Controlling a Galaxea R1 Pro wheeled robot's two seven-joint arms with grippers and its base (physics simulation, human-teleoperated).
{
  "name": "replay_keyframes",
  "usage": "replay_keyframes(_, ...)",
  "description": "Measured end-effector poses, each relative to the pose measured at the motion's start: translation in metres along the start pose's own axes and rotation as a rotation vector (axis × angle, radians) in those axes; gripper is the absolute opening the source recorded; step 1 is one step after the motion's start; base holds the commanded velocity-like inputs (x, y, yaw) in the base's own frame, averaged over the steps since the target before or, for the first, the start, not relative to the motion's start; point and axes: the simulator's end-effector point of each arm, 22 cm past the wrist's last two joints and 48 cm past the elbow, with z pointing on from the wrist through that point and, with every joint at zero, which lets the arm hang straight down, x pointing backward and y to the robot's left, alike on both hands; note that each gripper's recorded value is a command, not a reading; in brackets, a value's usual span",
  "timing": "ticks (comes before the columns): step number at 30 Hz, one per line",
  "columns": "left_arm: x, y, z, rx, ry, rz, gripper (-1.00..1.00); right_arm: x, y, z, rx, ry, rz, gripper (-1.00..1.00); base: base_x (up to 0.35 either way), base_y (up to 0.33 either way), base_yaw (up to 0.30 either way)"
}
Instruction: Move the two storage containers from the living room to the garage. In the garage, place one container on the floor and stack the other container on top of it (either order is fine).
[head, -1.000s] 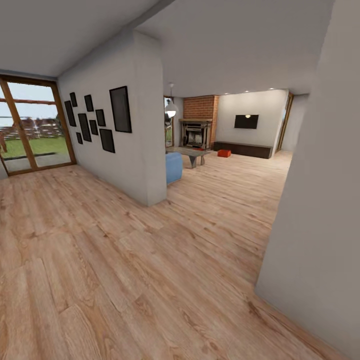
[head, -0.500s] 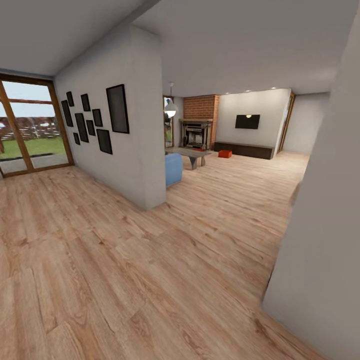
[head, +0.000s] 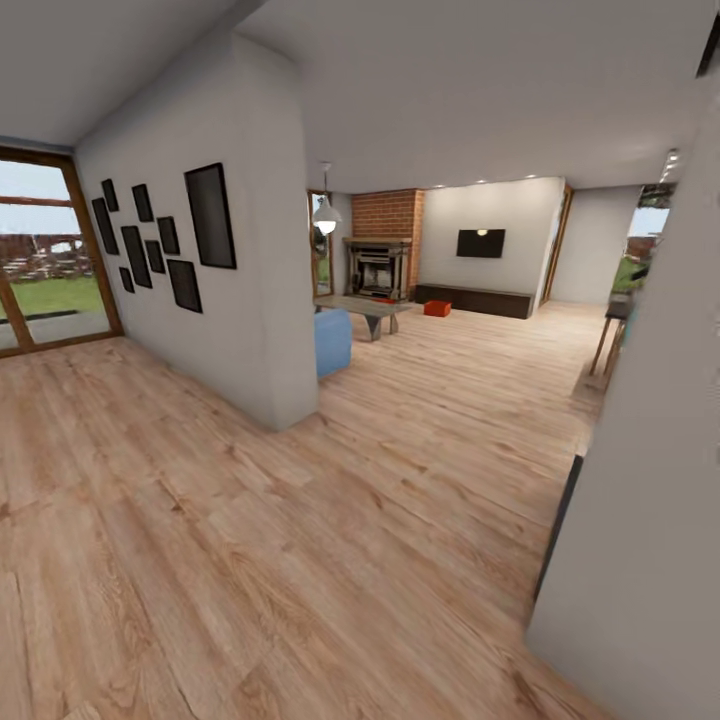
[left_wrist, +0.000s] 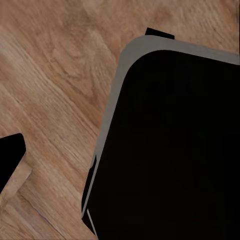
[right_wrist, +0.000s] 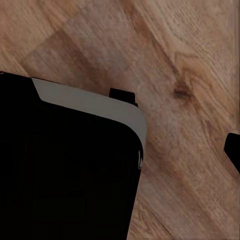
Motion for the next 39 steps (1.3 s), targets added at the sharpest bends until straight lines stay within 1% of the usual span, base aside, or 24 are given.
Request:
replay_keyframes(10,0.001,0.0002,0.0,0.0,0.003,-0.024,1.0,0.0002,-0.0002,0.0,0.0,0.0,-0.002,1.0,0.323,0.0,-0.216)
replay_keyframes(30,-0.0008,0.0001,0.0,0.0,-0.004,-0.026,1.0,0.0004,-0.0015,-0.0001,0.001,0.0,-0.009,1.0,0.323,0.0,-0.004)
replay_keyframes(35,-0.0001,0.0003,0.0,0.0,-0.002,-0.026,1.0,0.0011,-0.0059,-0.0002,0.007,0.001,-0.008,1.0,0.323,0.0,0.0)
replay_keyframes(39,0.0,0.001,0.0001,-0.001,-0.001,-0.027,1.0,0.0011,-0.0039,-0.0002,0.005,0.0,-0.008,1.0,0.323,0.0,0.0)
